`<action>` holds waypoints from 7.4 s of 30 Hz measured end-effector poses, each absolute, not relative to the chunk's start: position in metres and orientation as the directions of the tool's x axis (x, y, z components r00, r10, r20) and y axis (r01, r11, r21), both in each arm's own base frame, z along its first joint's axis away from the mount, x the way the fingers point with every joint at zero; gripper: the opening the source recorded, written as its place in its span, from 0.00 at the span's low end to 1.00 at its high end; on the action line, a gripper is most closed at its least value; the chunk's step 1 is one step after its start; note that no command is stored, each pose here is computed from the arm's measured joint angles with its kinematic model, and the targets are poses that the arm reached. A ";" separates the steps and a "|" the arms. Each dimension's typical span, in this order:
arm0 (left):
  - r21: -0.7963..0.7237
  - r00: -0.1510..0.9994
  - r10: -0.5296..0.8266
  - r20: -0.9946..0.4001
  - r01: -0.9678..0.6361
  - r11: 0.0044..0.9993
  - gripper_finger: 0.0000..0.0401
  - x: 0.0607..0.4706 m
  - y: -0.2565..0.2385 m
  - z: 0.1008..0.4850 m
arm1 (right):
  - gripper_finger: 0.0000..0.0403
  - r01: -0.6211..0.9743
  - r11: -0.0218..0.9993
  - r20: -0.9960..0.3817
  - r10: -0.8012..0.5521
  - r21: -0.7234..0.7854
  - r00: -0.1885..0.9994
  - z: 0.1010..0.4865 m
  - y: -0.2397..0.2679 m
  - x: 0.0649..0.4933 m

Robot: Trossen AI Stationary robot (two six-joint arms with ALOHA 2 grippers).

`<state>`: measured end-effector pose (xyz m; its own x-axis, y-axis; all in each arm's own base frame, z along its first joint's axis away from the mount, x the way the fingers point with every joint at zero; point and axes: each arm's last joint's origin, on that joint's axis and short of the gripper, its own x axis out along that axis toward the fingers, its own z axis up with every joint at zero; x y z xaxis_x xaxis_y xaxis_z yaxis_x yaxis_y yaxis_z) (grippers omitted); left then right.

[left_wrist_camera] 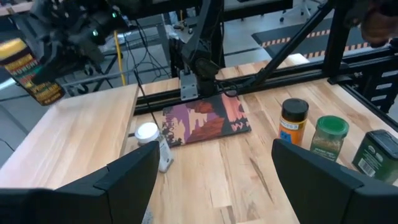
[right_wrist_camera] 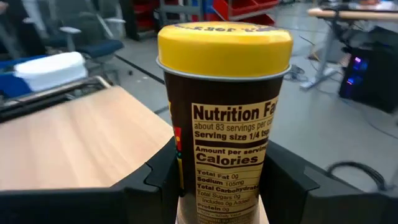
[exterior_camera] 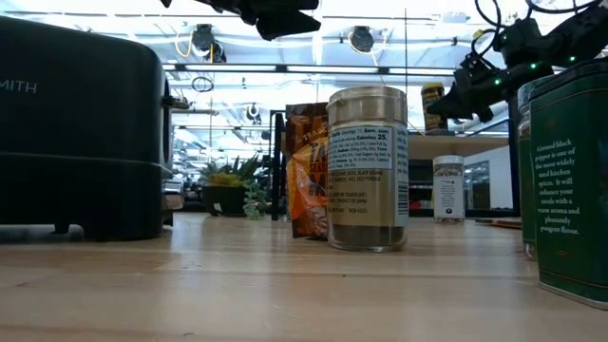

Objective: Shelf spices
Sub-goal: Put the yellow seasoning bottle on the shelf, then put the orange seasoning bag on the shelf

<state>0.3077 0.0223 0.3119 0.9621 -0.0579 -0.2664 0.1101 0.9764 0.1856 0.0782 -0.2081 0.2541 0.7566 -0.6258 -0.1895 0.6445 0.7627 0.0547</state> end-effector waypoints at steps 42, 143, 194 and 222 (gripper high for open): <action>0.192 0.962 -0.056 -0.266 0.110 0.975 0.80 0.308 0.022 0.312 | 0.47 0.722 0.688 -0.319 -0.672 0.065 0.669 0.235 -0.216 0.078; -0.024 0.715 -0.205 -0.669 0.254 0.967 0.72 0.330 -0.039 0.226 | 0.68 0.150 0.964 0.017 -0.158 0.218 0.987 0.307 -0.047 0.053; -0.041 0.701 -0.228 -0.676 0.273 0.961 0.06 0.350 -0.039 0.194 | 0.68 0.027 0.942 -0.253 0.062 0.335 0.965 0.279 -0.054 0.119; 0.094 0.815 -0.006 -0.579 0.074 0.993 0.00 0.339 0.005 0.256 | 0.68 -0.116 0.959 -0.282 0.190 0.260 0.940 0.258 -0.022 0.203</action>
